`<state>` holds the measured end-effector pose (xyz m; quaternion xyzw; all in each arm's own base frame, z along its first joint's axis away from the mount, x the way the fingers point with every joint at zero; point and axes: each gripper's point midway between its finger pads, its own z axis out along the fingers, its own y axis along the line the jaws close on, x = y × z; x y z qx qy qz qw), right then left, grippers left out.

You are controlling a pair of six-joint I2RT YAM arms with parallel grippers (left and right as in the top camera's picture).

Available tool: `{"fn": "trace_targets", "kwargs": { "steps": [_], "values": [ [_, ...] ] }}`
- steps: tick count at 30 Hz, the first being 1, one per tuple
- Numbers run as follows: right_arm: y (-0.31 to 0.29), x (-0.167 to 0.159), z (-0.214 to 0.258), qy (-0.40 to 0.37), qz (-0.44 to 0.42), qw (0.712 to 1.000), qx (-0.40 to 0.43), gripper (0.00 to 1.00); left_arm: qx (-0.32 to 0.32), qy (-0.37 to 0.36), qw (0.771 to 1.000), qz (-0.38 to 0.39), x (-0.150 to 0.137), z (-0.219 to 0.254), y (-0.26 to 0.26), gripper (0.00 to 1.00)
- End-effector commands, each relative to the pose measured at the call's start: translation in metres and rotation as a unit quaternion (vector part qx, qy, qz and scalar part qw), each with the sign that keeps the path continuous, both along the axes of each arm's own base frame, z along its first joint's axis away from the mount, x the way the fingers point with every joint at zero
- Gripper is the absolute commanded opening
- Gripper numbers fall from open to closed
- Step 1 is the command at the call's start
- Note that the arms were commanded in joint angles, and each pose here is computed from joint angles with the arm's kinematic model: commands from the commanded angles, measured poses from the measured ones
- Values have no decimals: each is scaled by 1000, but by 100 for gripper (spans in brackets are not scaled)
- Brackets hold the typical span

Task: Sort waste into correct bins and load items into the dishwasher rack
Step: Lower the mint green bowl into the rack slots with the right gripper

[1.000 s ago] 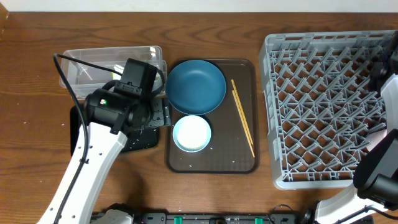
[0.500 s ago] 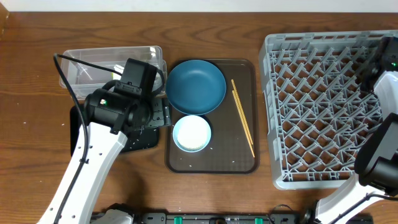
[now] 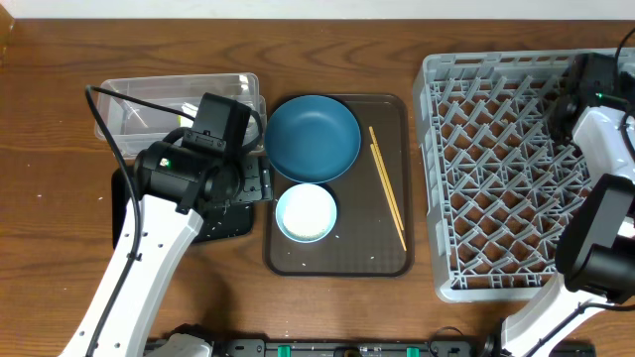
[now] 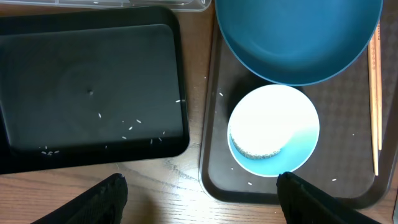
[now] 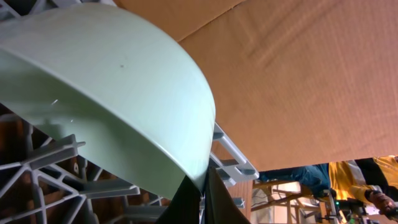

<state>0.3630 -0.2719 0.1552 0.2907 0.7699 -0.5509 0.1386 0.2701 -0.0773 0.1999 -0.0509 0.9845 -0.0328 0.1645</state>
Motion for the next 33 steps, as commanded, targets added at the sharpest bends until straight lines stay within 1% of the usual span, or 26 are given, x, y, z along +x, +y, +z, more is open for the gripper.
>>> {"fn": "trace_targets", "kwargs": {
  "steps": [1,5,7,8,10,12,16,20,22,23,25,28,33],
  "values": [
    [9,8,-15,-4,18,999,31,5,4,-1,1000,-1,0,1,1,80],
    [17,11,-24,3,33,998,57,18,4,-2,1000,-1,0,1,1,80],
    [19,11,-27,5,37,997,68,26,4,-3,1000,-1,1,1,1,80],
    [21,11,-29,7,39,996,74,31,4,-3,1000,-1,1,1,1,80],
    [23,12,-31,7,44,995,85,38,4,-3,1000,-1,1,1,1,80],
    [26,13,-32,2,50,994,100,43,4,-3,1000,-1,1,1,1,80],
    [42,22,-19,-41,84,985,148,46,4,-3,1000,-1,1,1,1,80],
    [50,21,22,-99,105,978,153,52,4,-3,1000,-1,1,1,1,80],
    [54,19,44,-130,117,973,154,59,4,-3,1000,-1,1,1,1,80],
    [56,18,53,-143,122,970,154,60,4,-3,1000,-1,1,1,1,80],
    [63,18,71,-170,142,961,164,59,4,-3,1000,-1,1,1,1,80],
    [70,15,83,-188,160,952,179,58,4,-3,1000,-1,1,1,1,80],
    [81,2,82,-171,167,948,208,59,4,-3,1000,-1,1,1,1,80]
  ]
}}
